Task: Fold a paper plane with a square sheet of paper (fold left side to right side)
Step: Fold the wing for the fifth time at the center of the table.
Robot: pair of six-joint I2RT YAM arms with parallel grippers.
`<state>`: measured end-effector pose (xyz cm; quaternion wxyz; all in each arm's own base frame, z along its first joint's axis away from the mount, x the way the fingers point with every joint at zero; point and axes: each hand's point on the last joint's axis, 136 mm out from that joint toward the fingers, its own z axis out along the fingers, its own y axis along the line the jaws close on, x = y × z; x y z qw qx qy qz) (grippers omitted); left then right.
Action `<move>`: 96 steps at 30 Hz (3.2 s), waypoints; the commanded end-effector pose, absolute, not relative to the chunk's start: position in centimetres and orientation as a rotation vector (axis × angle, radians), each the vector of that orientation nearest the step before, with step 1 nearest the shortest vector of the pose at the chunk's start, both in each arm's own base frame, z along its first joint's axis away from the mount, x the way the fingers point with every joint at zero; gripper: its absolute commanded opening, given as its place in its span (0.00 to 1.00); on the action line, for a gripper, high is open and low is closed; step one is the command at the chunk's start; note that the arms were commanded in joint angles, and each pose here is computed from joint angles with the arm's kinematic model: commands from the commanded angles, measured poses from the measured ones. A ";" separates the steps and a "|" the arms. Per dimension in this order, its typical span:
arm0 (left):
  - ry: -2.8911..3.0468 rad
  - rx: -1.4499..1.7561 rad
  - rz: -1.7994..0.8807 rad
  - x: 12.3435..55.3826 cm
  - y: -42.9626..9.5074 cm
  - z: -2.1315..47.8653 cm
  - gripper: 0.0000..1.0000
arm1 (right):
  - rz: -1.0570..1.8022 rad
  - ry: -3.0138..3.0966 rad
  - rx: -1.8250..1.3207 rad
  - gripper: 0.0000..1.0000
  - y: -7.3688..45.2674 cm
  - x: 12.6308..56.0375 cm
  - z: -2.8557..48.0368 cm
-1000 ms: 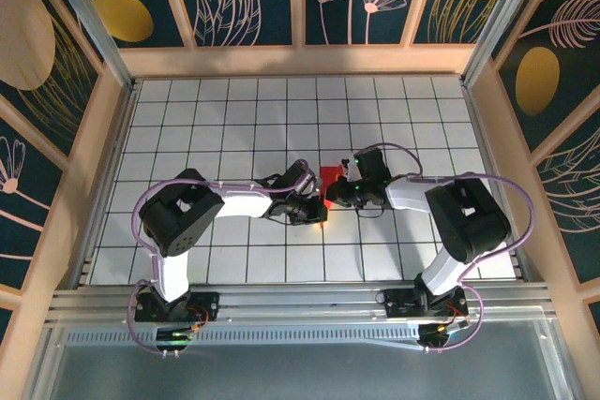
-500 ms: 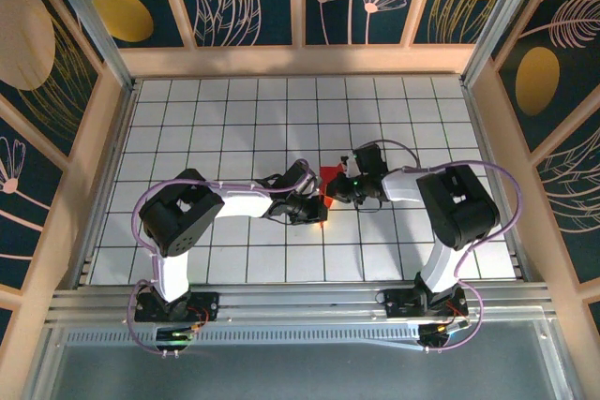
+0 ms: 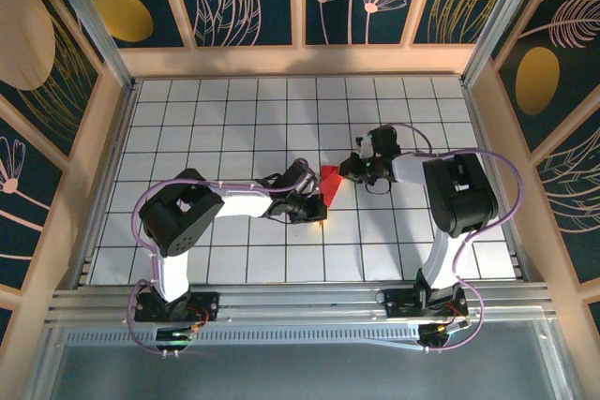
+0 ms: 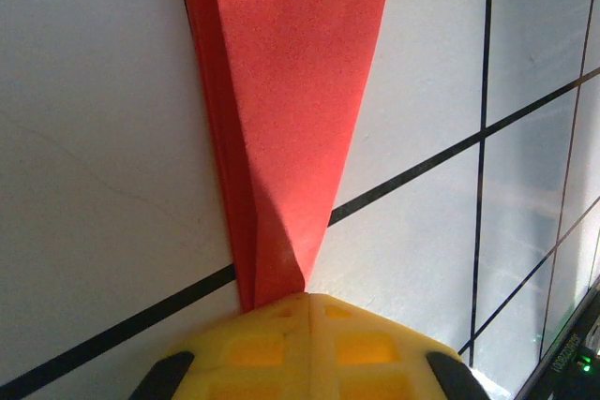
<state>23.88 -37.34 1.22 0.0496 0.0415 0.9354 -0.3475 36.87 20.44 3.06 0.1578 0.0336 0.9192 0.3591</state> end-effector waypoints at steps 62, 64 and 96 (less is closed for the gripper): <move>2.986 0.058 -0.825 22.3 -33.8 -2.3 0.00 | 1.114 2.556 0.139 0.00 19.7 35.5 6.7; 2.983 0.061 -0.828 22.4 -33.9 -2.2 0.00 | 1.164 2.574 0.141 0.00 21.3 33.7 6.2; 2.815 0.105 -1.207 23.2 -38.3 5.4 0.00 | 1.087 2.866 0.194 0.00 23.6 27.5 -2.0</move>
